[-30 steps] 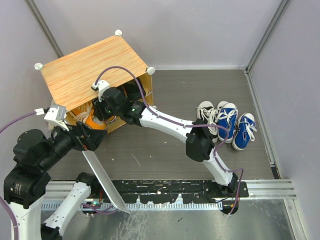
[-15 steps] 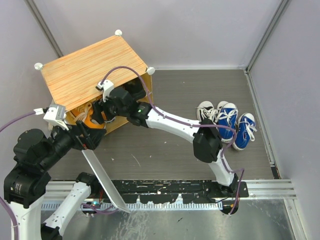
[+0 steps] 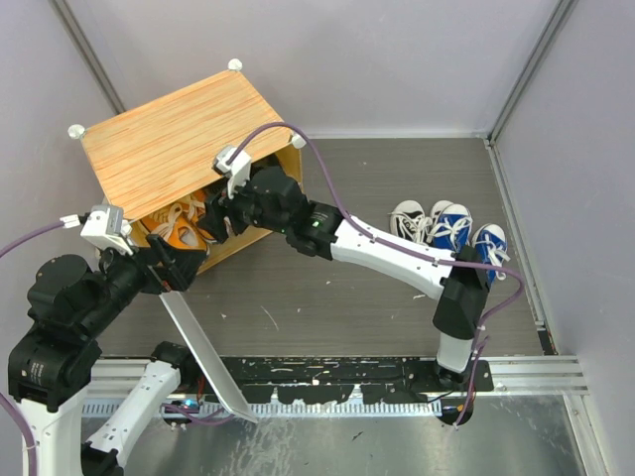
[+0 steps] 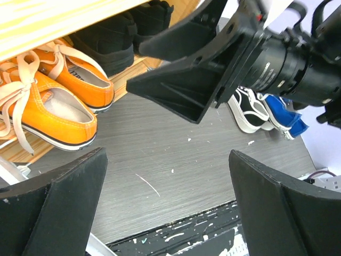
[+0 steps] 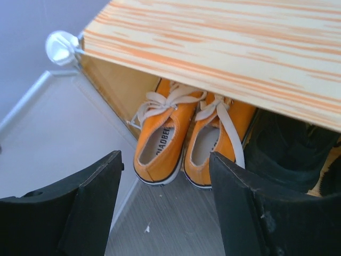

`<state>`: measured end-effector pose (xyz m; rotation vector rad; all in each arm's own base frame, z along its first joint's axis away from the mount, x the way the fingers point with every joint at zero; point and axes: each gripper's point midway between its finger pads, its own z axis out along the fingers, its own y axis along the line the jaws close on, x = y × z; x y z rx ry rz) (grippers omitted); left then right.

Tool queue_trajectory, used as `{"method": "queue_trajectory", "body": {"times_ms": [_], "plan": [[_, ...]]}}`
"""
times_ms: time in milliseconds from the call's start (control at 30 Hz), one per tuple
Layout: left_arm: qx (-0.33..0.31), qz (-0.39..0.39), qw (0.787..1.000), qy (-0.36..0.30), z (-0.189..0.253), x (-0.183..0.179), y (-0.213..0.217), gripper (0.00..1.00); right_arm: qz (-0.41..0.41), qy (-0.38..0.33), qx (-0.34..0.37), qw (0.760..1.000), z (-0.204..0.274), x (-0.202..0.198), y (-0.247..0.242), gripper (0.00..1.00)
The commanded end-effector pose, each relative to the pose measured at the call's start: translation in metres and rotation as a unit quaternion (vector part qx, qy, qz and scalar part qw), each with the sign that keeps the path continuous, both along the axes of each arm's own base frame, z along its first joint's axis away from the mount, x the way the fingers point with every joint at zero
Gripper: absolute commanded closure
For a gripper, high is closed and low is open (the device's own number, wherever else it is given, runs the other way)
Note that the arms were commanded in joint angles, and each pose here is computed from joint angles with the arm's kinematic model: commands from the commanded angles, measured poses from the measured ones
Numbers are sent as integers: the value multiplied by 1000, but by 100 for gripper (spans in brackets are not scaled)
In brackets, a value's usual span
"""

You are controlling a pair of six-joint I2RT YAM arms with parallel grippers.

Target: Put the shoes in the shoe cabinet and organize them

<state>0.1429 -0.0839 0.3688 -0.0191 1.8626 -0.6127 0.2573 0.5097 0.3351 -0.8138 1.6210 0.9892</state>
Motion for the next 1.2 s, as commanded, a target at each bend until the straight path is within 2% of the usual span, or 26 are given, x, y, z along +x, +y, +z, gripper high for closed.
{"method": "queue_trajectory", "body": {"times_ms": [0, 233, 533, 700, 767, 900, 1000, 1167], "plan": [[-12, 30, 999, -18, 10, 6, 7, 2, -7, -26, -34, 999, -21, 6, -6, 30], [-10, 38, 999, 7, 3, 8, 8, 2, 23, -32, -56, 998, -45, 4, 5, 35], [-13, 30, 999, 3, 6, 6, 6, 2, 38, -14, -58, 998, -70, 15, 23, 38], [-15, 24, 1000, -1, 9, 6, 4, 2, 38, -6, -58, 998, -80, 25, 33, 44], [-15, 22, 1000, -1, 10, 6, 3, 2, 34, -7, -56, 998, -80, 29, 35, 55], [-13, 18, 1000, -3, 12, 6, 2, 2, 11, -20, -37, 999, -64, 37, 33, 85], [-13, 18, 1000, -5, 14, 5, 3, 2, -14, -36, -22, 999, -49, 45, 28, 93], [-13, 17, 1000, -4, 12, 6, 2, 2, -53, -54, 4, 997, -32, 58, 24, 99]]}}
